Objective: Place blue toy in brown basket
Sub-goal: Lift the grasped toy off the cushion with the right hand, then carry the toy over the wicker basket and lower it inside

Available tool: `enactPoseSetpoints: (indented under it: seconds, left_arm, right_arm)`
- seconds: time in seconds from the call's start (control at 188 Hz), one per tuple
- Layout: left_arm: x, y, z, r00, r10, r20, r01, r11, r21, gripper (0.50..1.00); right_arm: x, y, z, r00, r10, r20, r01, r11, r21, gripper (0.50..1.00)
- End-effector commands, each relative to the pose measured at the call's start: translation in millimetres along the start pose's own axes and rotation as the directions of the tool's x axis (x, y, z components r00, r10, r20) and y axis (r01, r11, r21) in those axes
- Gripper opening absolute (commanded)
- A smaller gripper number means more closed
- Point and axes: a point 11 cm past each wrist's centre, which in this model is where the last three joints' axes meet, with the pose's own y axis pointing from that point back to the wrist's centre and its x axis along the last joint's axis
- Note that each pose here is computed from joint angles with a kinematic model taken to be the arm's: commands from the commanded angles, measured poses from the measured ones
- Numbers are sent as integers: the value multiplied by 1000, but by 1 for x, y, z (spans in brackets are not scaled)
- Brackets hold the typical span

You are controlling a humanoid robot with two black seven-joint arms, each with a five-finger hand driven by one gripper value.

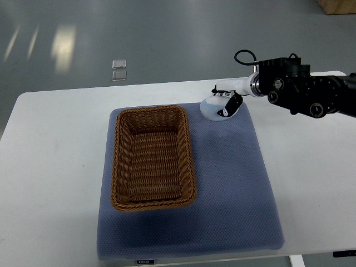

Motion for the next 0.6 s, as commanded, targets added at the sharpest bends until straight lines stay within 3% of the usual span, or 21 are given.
enactPoseSetpoints:
  seconds: [0.0, 0.239, 0.367, 0.596]
  left_arm:
    - [-1, 0, 0, 1000, -1, 0, 1, 1000, 0, 1000]
    - [1, 0, 0, 1000, 2, -2, -2, 1000, 0, 1000]
    - [1, 0, -1, 1000, 2, -2, -2, 1000, 1, 1000]
    - [-4, 0, -1, 1000, -10, 1, 10, 1000, 1, 1000]
  right_arm:
    - [32, 25, -17, 1000, 23, -3, -23, 998, 50, 500]
    - [55, 48, -99, 989, -6, 149, -37, 958, 286, 500]
    - [30, 24, -154, 991, -35, 130, -15, 929, 369, 513]
    - [-45, -23, -201, 989, -109, 102, 58, 911, 408, 521]
